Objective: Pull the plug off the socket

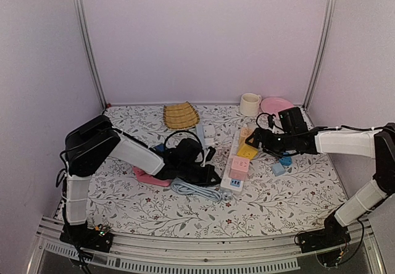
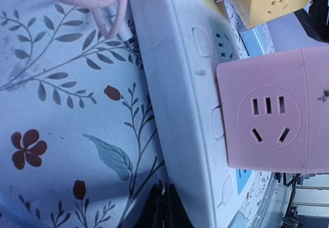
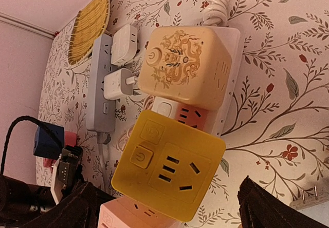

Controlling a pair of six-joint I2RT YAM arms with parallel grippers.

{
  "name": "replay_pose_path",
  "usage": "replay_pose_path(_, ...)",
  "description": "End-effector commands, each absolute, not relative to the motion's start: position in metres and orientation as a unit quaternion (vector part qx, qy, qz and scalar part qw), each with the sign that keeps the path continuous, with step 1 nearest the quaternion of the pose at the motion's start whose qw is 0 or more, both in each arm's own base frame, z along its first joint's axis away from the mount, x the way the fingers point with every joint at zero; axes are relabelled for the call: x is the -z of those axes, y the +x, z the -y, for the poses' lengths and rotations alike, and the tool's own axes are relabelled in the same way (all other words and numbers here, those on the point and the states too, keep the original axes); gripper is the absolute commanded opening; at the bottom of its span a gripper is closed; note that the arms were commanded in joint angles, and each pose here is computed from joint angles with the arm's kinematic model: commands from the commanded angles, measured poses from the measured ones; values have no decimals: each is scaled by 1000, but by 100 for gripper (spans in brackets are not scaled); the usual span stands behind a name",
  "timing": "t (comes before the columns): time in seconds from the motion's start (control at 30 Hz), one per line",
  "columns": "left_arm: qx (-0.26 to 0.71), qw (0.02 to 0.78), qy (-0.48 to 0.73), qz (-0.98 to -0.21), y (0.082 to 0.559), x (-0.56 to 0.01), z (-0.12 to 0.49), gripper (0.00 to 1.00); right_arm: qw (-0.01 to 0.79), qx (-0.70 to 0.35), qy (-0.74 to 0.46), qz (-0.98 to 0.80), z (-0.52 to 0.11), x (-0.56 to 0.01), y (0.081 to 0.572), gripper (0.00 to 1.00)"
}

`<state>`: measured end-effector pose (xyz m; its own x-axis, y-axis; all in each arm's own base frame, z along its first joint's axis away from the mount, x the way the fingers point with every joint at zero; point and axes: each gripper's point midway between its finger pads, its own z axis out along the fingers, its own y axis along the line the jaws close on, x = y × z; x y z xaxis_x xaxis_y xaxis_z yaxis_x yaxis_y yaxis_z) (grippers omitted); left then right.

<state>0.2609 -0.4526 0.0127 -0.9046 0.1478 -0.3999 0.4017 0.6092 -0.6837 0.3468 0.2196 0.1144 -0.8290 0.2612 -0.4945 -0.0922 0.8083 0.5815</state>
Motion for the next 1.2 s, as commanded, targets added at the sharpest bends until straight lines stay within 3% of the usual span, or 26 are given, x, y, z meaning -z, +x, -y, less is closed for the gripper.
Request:
replay_pose_path(0.0, 382, 109, 159, -904, 238, 19, 445, 3, 291, -271, 52, -916, -221, -111, 352, 99)
replay_pose_path(0.33, 410, 119, 189, -884, 230, 6, 475, 3, 288, -203, 36, -935, -230, -102, 363, 100)
replay_pose_path(0.6, 438, 140, 196, -866, 231, -8, 491, 4, 285, -156, 22, -946, -230, -94, 359, 87)
replay_pose_path(1.0, 437, 155, 183, -867, 235, -7, 489, 4, 310, -119, 14, -943, -229, -112, 368, 40)
replay_pose_path(1.17, 432, 155, 170, -872, 239, -3, 484, 4, 329, -118, 12, -937, -231, -130, 365, 35)
